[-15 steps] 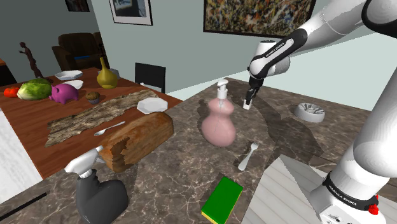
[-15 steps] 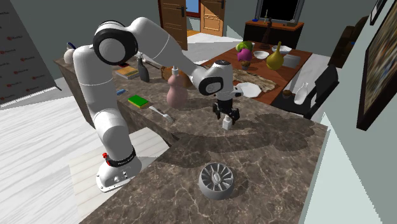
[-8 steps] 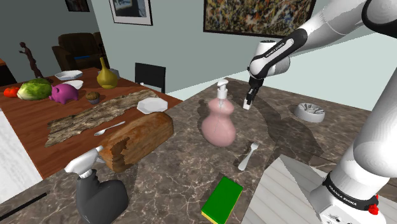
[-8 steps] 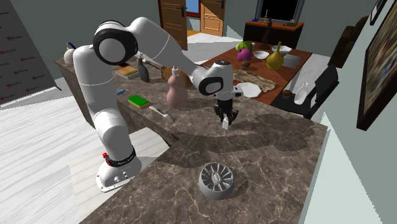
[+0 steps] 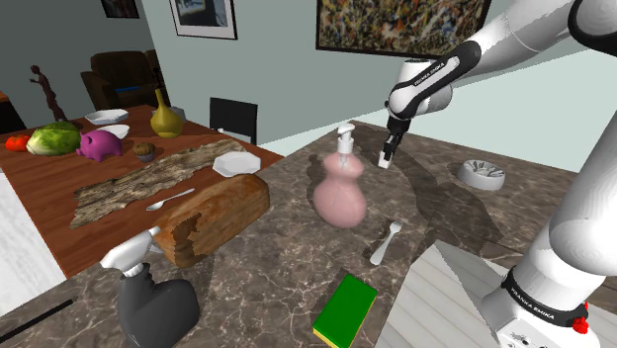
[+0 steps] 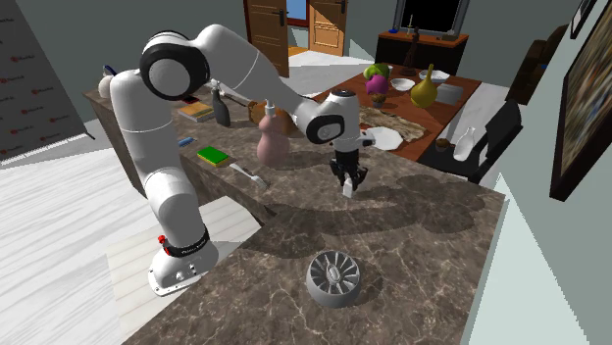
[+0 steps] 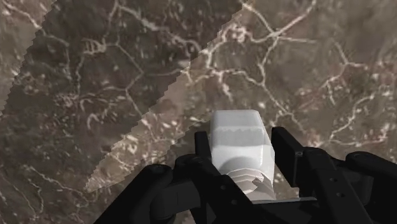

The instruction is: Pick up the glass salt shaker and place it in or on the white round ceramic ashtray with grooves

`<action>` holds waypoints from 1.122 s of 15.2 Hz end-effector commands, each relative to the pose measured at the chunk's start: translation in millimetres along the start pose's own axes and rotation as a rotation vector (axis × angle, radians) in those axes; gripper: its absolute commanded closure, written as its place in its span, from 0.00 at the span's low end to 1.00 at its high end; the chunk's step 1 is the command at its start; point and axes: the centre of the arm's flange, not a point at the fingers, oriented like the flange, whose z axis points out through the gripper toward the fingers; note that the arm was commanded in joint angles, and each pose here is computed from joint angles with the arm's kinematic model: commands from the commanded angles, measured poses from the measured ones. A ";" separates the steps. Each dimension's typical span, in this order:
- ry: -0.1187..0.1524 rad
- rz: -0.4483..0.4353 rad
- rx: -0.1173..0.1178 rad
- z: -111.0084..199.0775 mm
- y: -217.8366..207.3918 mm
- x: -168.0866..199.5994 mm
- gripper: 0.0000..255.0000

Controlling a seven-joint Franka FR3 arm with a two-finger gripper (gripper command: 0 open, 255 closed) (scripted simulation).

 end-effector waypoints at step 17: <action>0.000 0.000 0.000 -94.1 11.0 8.4 1.00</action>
